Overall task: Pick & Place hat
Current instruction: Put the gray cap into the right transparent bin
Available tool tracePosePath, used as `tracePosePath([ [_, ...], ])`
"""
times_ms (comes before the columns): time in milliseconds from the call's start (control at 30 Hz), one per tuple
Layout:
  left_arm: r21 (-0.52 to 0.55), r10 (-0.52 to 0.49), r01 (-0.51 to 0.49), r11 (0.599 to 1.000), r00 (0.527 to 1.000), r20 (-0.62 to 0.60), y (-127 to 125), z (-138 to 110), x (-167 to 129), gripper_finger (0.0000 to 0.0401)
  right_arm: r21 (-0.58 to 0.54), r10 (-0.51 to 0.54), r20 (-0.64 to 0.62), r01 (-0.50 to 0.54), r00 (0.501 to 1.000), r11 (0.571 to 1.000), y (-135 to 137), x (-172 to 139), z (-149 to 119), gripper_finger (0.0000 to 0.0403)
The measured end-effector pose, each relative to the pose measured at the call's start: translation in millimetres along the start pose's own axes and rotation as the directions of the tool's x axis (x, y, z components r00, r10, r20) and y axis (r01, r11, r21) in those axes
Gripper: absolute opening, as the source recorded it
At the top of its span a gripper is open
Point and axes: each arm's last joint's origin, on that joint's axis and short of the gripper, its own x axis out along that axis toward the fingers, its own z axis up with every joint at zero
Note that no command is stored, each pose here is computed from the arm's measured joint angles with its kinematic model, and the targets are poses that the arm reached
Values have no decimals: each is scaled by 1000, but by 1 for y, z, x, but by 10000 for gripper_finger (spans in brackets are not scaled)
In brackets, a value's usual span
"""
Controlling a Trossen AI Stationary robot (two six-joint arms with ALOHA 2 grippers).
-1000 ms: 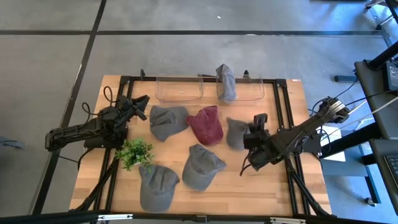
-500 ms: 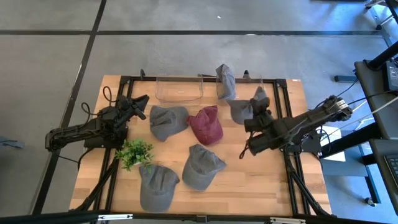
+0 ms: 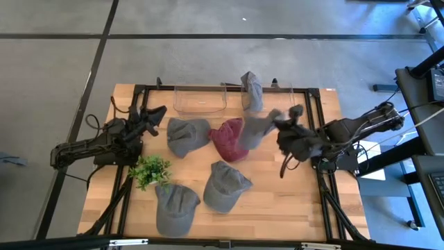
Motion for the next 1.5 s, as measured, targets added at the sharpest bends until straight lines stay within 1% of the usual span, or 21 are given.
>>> tracePosePath([
  [100,-10,-94,94,996,995,-13,-5,3,1,95,-65,46,128,-38,991,997,3,6,13,10],
  [200,-13,-131,131,991,989,-65,-8,3,5,95,-60,70,221,-58,973,997,5,15,19,10],
  [367,-30,-123,120,992,980,-157,-14,3,15,95,-37,144,335,-140,931,989,10,26,21,10],
  [433,-25,-108,105,994,977,-185,-17,4,21,95,-107,204,365,-177,909,978,14,29,21,10],
  [500,-5,-92,93,996,973,-214,-20,4,27,95,-170,240,364,-189,900,967,16,32,20,10],
  [567,19,-78,85,996,968,-238,-23,6,33,95,-158,231,368,-184,901,970,13,33,20,10],
  [633,34,-71,82,996,966,-250,-27,6,41,95,-121,202,397,-167,896,979,1,26,21,10],
  [700,37,-71,83,996,966,-250,-30,7,48,95,-85,170,436,-148,884,985,-11,15,17,10],
  [800,28,-80,90,996,966,-246,-36,8,60,95,-68,166,480,-152,862,986,-21,4,10,10],
  [967,3,-159,168,986,942,-297,-55,15,87,95,-67,123,478,-104,869,992,-34,0,-2,10],
  [1100,-30,-257,263,964,902,-347,-77,24,120,95,-96,113,451,-78,885,992,-39,6,-7,10],
  [1200,-76,-347,345,936,857,-382,-94,29,145,95,-126,112,411,-65,905,990,-41,12,-12,10],
  [1267,-109,-424,418,902,807,-412,-105,30,160,95,-130,108,386,-62,916,990,-43,15,-15,10],
  [1367,-168,-535,522,837,711,-456,-118,29,180,95,-151,101,366,-48,925,987,-45,18,-17,10],
  [1433,-202,-583,565,800,652,-484,-124,24,192,95,-162,96,362,-39,927,986,-46,19,-18,10],
  [1500,-213,-606,592,777,614,-506,-126,18,203,95,-156,92,362,-37,928,987,-47,20,-18,10],
])
